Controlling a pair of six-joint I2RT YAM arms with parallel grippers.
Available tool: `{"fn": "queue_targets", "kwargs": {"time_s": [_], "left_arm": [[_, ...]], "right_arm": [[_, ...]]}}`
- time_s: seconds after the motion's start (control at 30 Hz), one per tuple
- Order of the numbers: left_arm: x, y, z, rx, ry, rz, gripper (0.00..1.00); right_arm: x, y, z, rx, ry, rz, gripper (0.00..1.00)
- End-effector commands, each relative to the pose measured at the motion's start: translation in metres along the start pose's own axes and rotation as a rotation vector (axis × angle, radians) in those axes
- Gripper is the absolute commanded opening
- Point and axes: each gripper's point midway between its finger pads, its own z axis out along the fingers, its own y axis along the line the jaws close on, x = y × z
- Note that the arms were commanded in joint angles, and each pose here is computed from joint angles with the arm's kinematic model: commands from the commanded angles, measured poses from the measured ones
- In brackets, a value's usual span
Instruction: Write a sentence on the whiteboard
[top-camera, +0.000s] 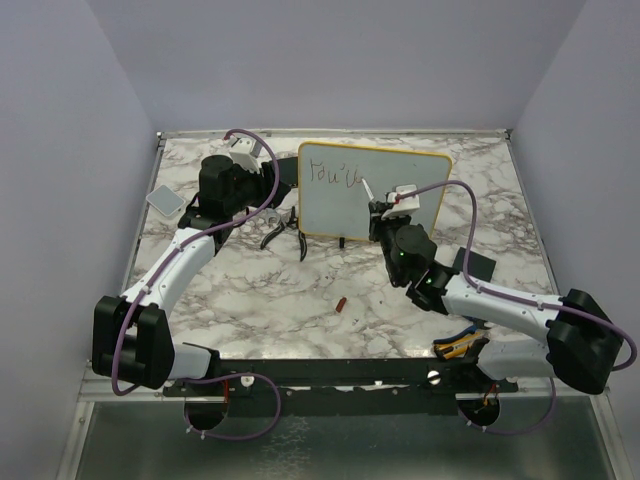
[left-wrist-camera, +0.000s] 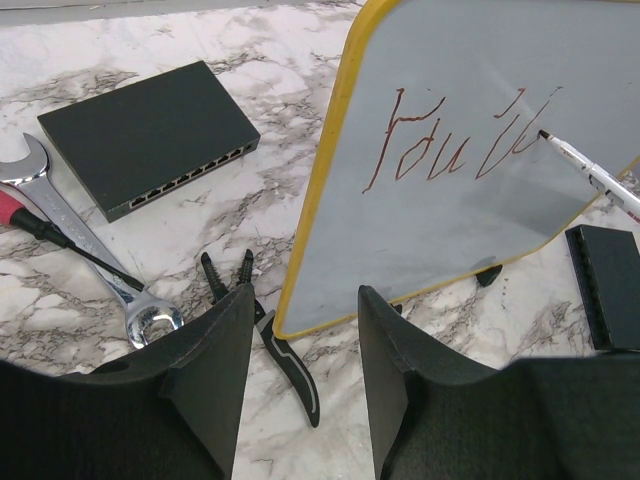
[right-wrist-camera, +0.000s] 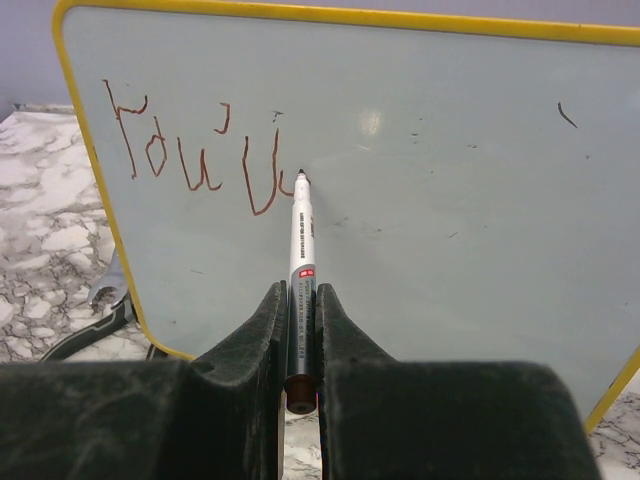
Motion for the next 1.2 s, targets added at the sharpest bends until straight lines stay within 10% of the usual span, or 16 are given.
{"fn": "queue_targets", "kwargs": {"time_s": [0.0,1.17], "left_arm": [[-0.006,0.002,-0.005,-0.011,-0.026,0.016,0.47],[-0.008,0.002,-0.005,-0.011,-0.031,0.018,0.47]], "right_arm": [[-0.014,0.006,0.006,-0.008,-0.035,0.016,0.0],[0.027,0.005,0.002,-0.014,0.076,-0.02,0.0]]}}
